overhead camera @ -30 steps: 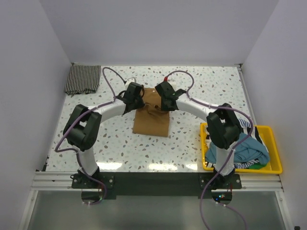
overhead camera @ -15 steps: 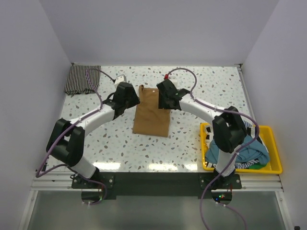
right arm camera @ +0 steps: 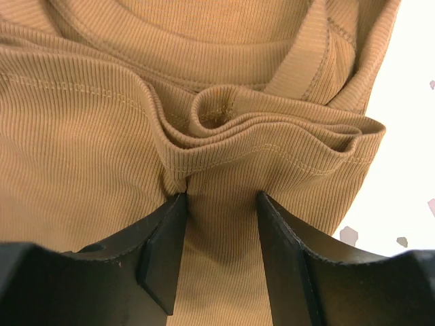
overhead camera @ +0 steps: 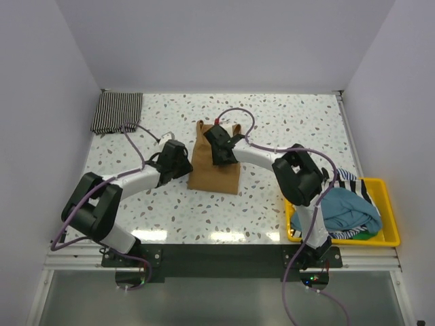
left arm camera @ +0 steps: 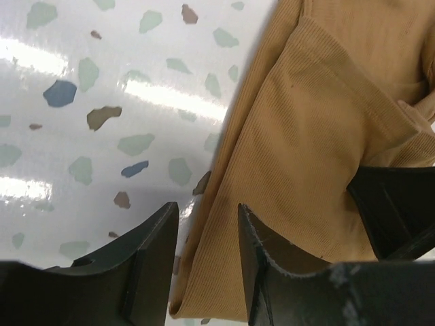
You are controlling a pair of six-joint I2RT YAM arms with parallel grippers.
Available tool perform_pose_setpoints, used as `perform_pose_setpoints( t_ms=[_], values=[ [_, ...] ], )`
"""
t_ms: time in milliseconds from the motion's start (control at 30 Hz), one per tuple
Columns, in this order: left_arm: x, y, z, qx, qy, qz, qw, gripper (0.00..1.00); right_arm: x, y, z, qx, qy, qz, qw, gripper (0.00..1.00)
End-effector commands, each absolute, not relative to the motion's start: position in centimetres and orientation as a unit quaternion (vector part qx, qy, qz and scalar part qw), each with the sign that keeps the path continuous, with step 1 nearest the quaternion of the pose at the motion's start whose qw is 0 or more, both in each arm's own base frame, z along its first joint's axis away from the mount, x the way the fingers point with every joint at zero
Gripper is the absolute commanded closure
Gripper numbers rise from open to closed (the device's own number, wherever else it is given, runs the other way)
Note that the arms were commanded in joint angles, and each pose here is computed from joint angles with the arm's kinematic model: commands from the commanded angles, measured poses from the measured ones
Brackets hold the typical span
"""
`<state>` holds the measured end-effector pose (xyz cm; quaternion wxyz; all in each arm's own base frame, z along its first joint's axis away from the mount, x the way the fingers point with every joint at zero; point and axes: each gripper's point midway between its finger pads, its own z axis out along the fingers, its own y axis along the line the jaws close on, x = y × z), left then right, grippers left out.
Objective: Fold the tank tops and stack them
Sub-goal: Fold the tank top
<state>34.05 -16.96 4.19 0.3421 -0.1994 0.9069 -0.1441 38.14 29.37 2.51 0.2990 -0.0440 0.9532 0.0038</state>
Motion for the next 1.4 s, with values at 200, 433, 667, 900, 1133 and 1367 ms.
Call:
perform_pose_setpoints(
  t_ms=[200, 433, 667, 900, 1133, 1367],
  values=[
    [30.8, -17.4, 6.6, -0.222, 0.881, -0.203, 0.366, 0.56, 29.2, 30.0, -0.4, -0.155, 0.950, 0.001, 0.271, 0.49],
    [29.0, -15.2, 7.4, -0.236, 0.880, -0.177, 0.373, 0.55, 23.7, 28.4, 0.3, -0.174, 0.949, 0.011, 0.261, 0.46],
    [33.3, -14.2, 9.6, -0.244, 0.869, -0.140, 0.407, 0.63, 24.9, 29.3, 7.2, -0.118, 0.937, 0.061, 0.322, 0.30],
    [36.7, -15.0, 8.9, -0.239, 0.874, -0.122, 0.406, 0.85, 30.4, 27.5, 11.9, -0.054, 0.925, 0.046, 0.373, 0.43],
    [39.8, -15.7, 7.5, -0.234, 0.880, -0.110, 0.399, 0.91, 36.0, 24.7, 11.4, -0.004, 0.929, 0.056, 0.365, 0.65],
    [42.7, -17.4, 6.7, -0.205, 0.887, -0.128, 0.393, 0.93, 39.8, 26.2, 9.4, -0.007, 0.935, 0.069, 0.348, 0.75]
  ],
)
